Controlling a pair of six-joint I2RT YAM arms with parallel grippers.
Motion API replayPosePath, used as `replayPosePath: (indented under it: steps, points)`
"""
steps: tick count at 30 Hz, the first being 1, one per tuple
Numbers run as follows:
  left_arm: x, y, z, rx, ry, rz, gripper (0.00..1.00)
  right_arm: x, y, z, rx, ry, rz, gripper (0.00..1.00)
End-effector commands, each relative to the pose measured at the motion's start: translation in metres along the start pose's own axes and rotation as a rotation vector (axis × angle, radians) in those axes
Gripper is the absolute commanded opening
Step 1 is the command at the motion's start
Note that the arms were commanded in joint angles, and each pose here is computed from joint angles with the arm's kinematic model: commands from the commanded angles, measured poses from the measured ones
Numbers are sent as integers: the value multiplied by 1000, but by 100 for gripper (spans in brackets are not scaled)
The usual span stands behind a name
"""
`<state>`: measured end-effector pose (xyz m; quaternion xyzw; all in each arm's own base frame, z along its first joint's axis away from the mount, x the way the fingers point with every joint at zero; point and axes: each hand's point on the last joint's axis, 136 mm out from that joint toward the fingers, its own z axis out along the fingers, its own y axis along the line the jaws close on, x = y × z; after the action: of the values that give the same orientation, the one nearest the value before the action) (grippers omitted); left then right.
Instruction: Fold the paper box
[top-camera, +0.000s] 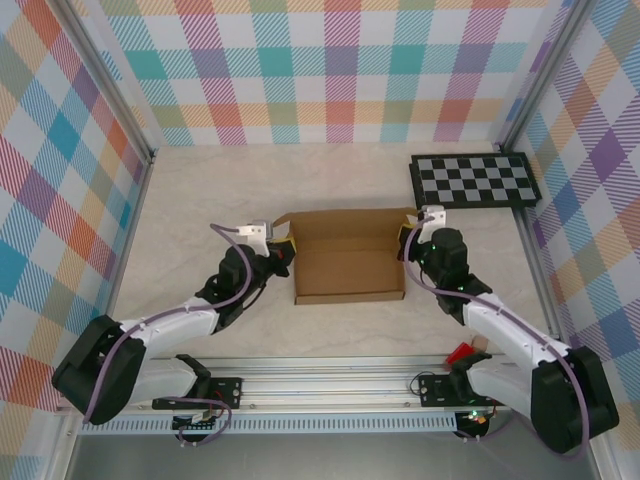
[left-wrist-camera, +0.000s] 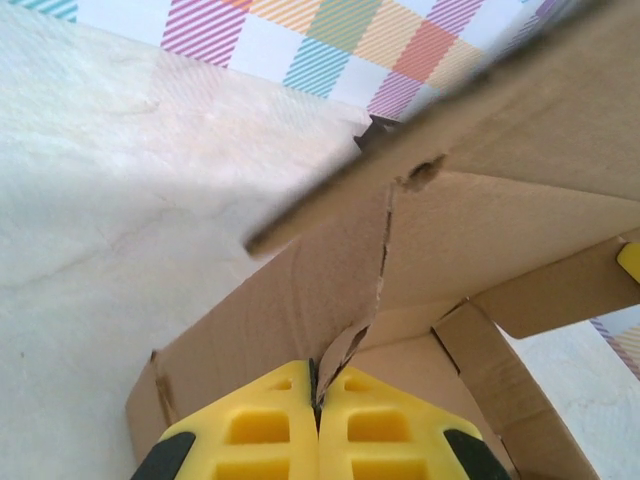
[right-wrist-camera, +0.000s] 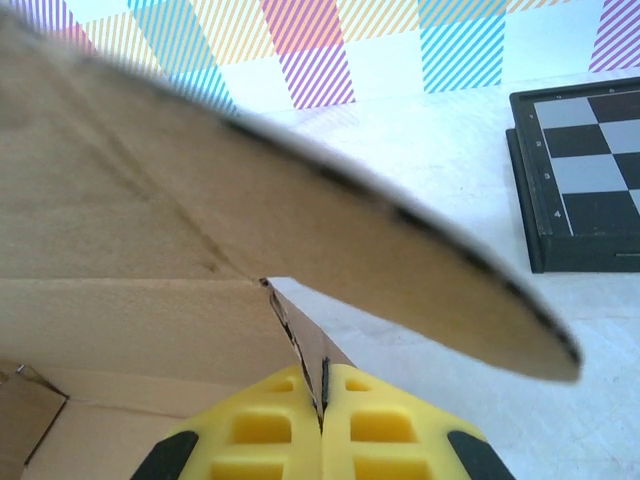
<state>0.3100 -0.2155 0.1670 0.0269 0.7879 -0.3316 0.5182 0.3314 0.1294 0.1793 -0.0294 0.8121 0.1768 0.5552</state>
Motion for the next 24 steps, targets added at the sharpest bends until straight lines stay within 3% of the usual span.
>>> replayPosePath:
  steps: [1,9,15,20,24]
  points:
    - [47,2,-13,17,139,-51,0,42,3,-8,-40,126,-2,0]
    - [67,18,-28,-52,204,-44,0,77,-6,-28,-18,183,4,0]
    - [95,31,-24,-97,295,-77,0,80,-9,-36,-6,184,-6,0]
    - [84,37,-14,-145,250,-50,0,80,-7,-27,-6,201,-17,0]
    - [67,33,0,-150,226,4,0,56,-1,-18,-17,126,-10,0]
